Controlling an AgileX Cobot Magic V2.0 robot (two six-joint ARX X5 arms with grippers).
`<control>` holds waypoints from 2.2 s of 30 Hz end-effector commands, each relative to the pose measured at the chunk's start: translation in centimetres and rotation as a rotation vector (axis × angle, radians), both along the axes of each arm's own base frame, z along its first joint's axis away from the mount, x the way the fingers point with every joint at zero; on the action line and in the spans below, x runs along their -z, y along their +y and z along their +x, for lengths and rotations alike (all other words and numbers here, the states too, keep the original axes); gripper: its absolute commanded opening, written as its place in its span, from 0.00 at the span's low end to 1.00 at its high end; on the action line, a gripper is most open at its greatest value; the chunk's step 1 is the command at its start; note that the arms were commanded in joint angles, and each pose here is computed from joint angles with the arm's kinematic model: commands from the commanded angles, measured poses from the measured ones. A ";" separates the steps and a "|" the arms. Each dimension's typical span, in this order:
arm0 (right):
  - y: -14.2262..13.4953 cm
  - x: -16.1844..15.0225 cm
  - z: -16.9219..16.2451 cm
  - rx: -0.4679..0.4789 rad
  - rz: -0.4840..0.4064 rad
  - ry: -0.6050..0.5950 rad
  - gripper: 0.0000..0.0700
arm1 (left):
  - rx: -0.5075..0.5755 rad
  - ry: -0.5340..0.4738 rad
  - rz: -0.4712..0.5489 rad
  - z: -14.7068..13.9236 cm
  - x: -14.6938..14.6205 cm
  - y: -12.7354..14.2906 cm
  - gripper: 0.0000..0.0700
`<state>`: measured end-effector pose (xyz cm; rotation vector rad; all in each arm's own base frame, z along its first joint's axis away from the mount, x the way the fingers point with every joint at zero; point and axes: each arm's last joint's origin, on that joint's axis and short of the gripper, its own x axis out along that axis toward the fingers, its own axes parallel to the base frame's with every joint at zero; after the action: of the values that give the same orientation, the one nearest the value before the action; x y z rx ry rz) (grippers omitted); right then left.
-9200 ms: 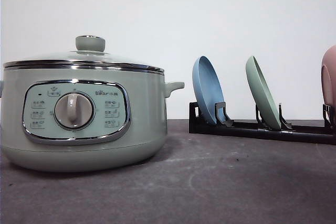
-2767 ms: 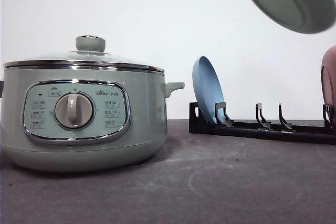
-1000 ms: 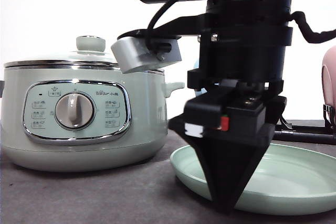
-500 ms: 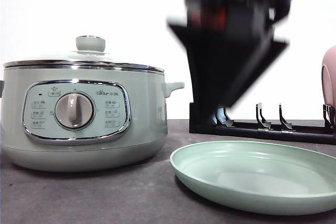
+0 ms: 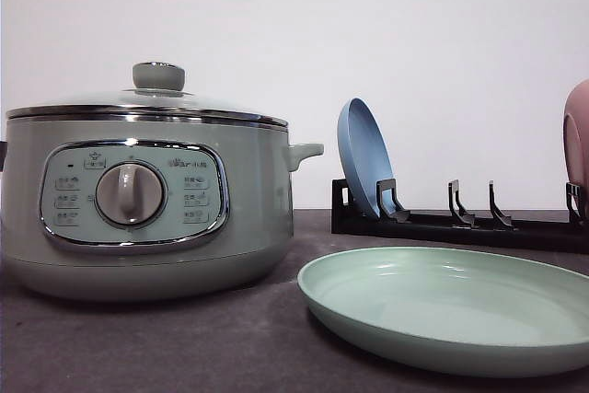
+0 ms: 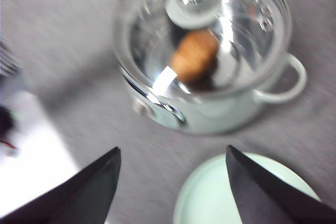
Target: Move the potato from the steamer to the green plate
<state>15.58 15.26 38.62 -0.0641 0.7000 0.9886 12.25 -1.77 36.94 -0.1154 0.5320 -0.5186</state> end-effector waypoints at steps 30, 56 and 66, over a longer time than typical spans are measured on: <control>-2.0 -0.5 1.4 -0.092 0.105 0.107 0.57 | 0.030 0.171 0.128 7.6 -5.7 -3.7 0.91; -2.1 -0.1 1.3 -0.076 0.062 0.111 0.57 | 0.082 0.463 0.475 19.3 2.3 -12.9 0.90; -2.2 -0.1 1.3 -0.070 0.048 0.097 0.57 | 0.079 0.483 0.492 19.3 2.6 -12.9 0.83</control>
<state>16.69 12.80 38.48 0.0153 0.7794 1.0716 31.12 -14.29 34.17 0.2436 1.1387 -0.4121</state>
